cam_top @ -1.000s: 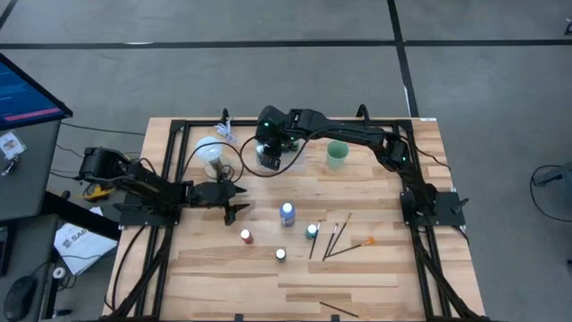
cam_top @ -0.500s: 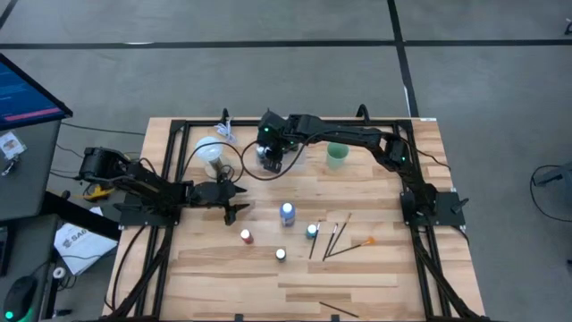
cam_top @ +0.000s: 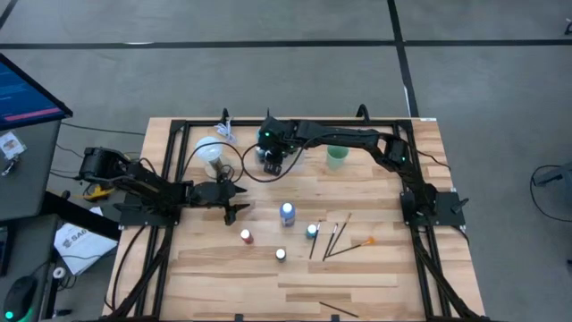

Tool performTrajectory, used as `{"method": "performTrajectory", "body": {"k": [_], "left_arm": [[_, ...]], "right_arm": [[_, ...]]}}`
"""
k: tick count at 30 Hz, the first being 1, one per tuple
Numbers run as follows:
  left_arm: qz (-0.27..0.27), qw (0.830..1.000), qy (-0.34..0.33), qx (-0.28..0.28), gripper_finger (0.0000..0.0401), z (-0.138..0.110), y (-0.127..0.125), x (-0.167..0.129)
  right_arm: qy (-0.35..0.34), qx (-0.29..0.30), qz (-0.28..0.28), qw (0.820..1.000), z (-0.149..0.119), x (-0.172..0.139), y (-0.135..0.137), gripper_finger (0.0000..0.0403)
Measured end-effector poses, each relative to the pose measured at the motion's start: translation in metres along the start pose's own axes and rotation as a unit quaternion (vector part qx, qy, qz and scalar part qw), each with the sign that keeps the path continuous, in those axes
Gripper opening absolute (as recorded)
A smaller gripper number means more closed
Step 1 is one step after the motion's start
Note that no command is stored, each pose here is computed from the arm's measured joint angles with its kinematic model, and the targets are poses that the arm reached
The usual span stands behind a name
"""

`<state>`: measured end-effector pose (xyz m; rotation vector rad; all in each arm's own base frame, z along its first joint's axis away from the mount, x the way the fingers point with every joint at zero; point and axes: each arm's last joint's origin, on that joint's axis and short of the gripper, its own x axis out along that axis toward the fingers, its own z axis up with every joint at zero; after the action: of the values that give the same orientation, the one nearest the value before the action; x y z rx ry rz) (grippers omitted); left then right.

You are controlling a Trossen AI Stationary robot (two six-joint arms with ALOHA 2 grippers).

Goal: Pick & Place Paint Supplies
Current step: Put the right small red paint bottle into the bin

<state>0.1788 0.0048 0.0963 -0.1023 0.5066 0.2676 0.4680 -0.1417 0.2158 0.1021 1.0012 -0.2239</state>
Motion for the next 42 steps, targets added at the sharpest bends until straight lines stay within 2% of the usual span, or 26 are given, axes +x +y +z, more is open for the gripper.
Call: {"method": "performTrajectory", "body": {"k": [34, 37, 42], "left_arm": [[0.003, 1.0, -0.009, -0.001, 0.0248, 0.0017, -0.0001, 0.0], [0.038, 0.999, -0.015, 0.01, 0.0248, 0.0021, 0.0019, -0.0001], [0.136, 0.989, -0.03, 0.053, 0.0246, 0.0044, 0.0079, -0.001]], "right_arm": [[-0.033, 0.008, 0.006, 0.999, 0.0066, 0.0001, 0.0064, 0.0114], [-0.032, 0.007, 0.006, 0.999, 0.0064, 0.0001, 0.0071, 0.0114], [-0.033, 0.007, 0.007, 0.999, 0.0065, 0.0001, 0.0074, 0.0114]]}}
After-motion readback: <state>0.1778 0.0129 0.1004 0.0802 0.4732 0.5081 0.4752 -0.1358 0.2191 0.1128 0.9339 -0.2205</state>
